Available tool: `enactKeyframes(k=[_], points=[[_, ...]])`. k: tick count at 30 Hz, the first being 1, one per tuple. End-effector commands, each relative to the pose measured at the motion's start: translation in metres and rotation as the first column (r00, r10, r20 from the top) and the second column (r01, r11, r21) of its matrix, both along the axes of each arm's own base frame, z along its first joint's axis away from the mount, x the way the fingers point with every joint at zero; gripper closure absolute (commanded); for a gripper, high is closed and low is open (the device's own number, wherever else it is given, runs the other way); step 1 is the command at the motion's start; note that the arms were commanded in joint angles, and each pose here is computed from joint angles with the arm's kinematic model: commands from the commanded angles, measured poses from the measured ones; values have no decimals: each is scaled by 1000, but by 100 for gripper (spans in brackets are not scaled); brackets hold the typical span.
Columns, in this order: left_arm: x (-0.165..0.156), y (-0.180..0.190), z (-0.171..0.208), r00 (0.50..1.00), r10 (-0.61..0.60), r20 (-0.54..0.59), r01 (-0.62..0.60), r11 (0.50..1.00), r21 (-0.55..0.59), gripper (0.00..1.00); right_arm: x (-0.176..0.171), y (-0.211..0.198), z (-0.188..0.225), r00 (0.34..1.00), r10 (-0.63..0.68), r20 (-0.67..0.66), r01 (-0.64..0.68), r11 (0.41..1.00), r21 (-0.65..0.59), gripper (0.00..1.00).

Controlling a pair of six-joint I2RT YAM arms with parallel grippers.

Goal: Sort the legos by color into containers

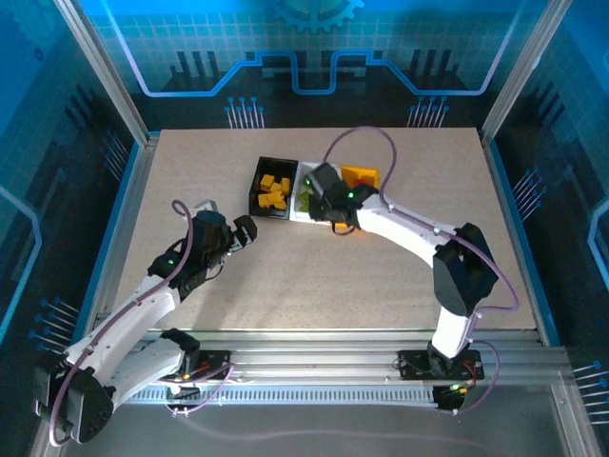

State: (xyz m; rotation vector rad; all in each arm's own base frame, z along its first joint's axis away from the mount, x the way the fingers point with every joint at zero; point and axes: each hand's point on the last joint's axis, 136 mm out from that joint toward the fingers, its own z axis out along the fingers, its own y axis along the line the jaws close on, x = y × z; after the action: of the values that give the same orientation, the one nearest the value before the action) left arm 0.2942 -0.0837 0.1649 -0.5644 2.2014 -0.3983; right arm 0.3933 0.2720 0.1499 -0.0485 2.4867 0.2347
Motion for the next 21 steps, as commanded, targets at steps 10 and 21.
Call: enactKeyframes(k=[10, 21], points=[[2, 6, -17, 999, 20, -49, -18, 999, 41, 1, 97, 7, -8, 1000, 1, -23, -2, 1000, -27, 43], [12, 3, -7, 1000, 1, -8, -1, 998, 57, 1, 60, -19, 74, 984, -25, 178, -1, 989, 147, 20]])
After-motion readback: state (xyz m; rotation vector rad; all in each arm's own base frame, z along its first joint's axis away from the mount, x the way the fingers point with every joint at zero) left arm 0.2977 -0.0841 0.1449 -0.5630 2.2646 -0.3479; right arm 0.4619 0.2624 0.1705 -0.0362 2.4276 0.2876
